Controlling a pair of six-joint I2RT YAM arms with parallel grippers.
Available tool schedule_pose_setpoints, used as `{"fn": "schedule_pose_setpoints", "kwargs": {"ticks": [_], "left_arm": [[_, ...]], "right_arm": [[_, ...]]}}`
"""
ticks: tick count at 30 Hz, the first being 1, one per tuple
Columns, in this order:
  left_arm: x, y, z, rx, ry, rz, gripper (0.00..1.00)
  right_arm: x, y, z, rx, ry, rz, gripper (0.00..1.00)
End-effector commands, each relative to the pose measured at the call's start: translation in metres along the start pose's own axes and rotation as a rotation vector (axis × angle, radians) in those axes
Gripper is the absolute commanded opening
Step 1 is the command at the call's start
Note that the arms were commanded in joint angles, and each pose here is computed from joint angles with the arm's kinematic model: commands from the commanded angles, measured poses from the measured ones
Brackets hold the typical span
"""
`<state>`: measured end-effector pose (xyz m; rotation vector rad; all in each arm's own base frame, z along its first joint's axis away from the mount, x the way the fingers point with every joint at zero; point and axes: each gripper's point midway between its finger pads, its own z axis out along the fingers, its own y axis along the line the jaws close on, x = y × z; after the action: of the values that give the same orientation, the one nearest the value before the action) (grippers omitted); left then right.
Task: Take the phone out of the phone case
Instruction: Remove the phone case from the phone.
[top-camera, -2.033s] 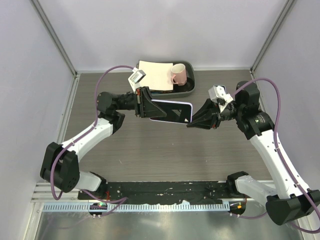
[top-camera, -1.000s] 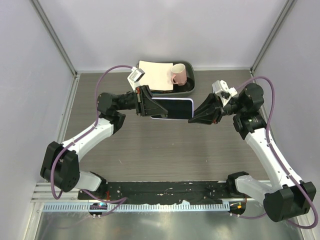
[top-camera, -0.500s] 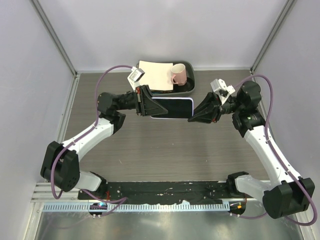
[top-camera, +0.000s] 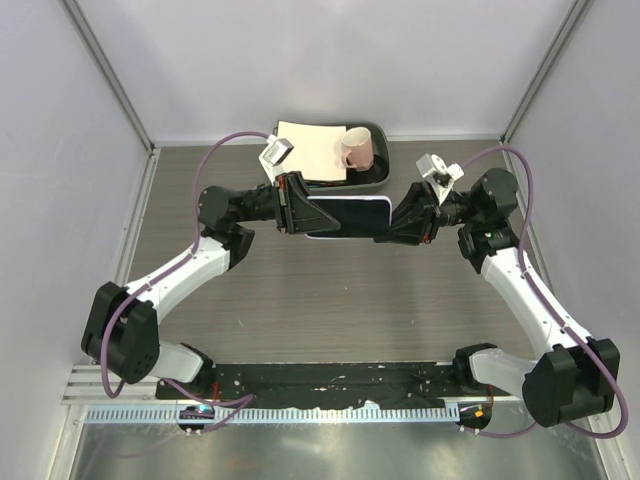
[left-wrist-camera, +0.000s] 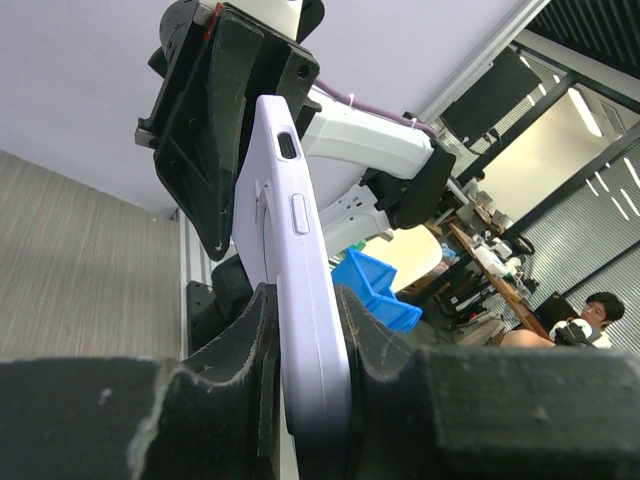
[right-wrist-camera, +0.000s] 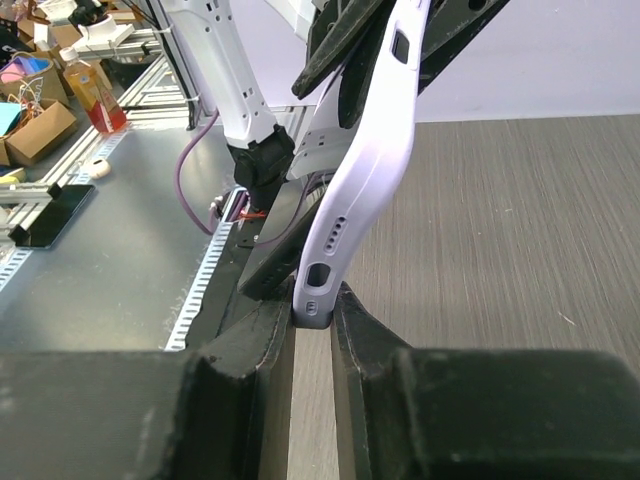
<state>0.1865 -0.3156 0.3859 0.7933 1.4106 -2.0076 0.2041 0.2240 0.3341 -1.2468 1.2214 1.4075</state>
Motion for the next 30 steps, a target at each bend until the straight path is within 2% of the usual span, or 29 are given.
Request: {"fn": "schedule_pose_setpoints", "kwargs": {"ticks": [1,12,19,30], "left_arm": [[0.062,-0.097,0.024,0.301,0.291,0.037,0.00],[0.063,-0.085,0.021,0.272,0.281,0.043,0.00],[0.074,-0.069,0.015,0.221,0.349,0.000,0.00],[0.074,-0.065,0.010,0.202,0.349,0.020,0.00]], "right_arm": [[-0.026,-0.085,-0.004,0.369,-0.178,-0.050,0.01],[-0.035,-0.083,-0.017,0.406,-0.200,-0.062,0.01],[-0.046,-0.076,-0.021,0.394,-0.213,-0.049,0.01],[-0.058,-0.074,-0.027,0.419,-0.241,-0.021,0.01]]}}
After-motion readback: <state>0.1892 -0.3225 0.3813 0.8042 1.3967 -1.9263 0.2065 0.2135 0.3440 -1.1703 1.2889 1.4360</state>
